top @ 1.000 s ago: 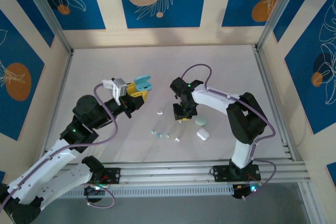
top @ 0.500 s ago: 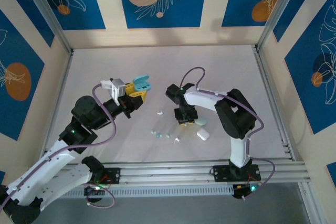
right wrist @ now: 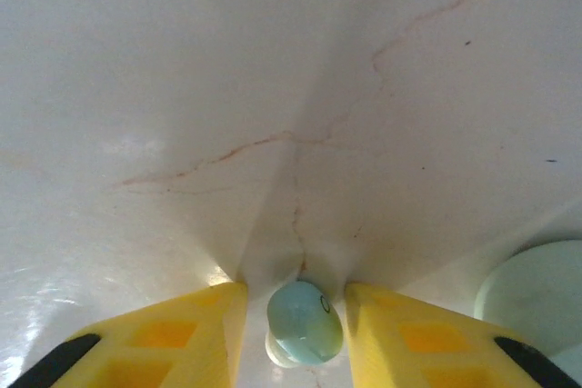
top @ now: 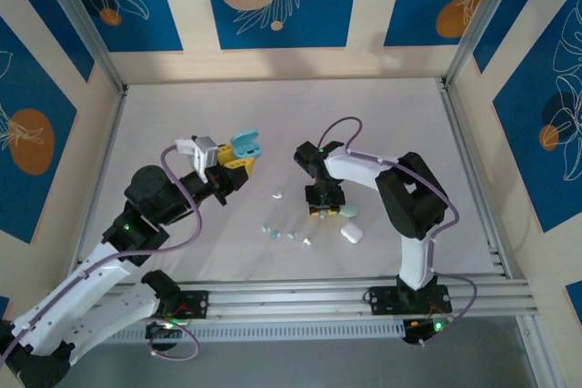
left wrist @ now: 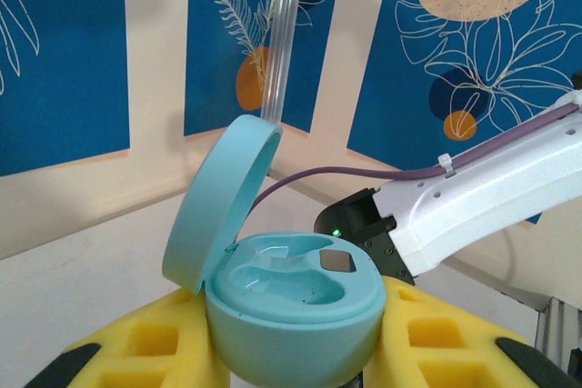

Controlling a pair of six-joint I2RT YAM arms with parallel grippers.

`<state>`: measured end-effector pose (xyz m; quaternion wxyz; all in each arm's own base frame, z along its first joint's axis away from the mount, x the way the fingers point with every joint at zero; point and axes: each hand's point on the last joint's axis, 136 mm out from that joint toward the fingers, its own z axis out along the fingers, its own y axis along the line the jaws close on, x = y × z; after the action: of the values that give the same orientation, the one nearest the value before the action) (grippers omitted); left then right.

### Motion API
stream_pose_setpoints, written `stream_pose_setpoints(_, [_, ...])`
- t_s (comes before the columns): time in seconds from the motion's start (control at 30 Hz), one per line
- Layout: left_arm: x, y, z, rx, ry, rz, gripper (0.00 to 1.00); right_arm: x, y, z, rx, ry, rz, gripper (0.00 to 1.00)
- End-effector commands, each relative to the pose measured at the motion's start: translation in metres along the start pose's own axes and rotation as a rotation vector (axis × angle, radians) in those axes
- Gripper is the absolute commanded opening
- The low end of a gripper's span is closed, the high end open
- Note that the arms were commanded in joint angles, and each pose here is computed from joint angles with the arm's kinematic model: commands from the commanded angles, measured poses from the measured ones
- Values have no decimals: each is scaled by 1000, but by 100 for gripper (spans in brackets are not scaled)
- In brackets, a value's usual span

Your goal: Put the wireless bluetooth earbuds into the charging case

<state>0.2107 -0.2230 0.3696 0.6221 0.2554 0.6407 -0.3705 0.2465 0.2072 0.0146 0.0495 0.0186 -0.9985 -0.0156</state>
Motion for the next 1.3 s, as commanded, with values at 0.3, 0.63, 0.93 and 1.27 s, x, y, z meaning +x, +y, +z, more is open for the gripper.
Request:
stream_pose_setpoints(0.3, [-15, -4, 5, 16, -34, -8, 27, -8, 33, -8, -306, -18, -34, 32])
stream_pose_setpoints(0.63, [-13, -2, 8, 15, -28, -9, 28, -12, 33, -14, -314, -51, -26, 30])
stream_pose_setpoints(0.93, [-12, -2, 8, 15, -25, -8, 28, -12, 38, -10, -349, -26, -27, 32])
stream_pose_setpoints(1.27, [-10, -1, 8, 8, -21, -8, 28, -9, 34, -7, -318, -11, -52, 33])
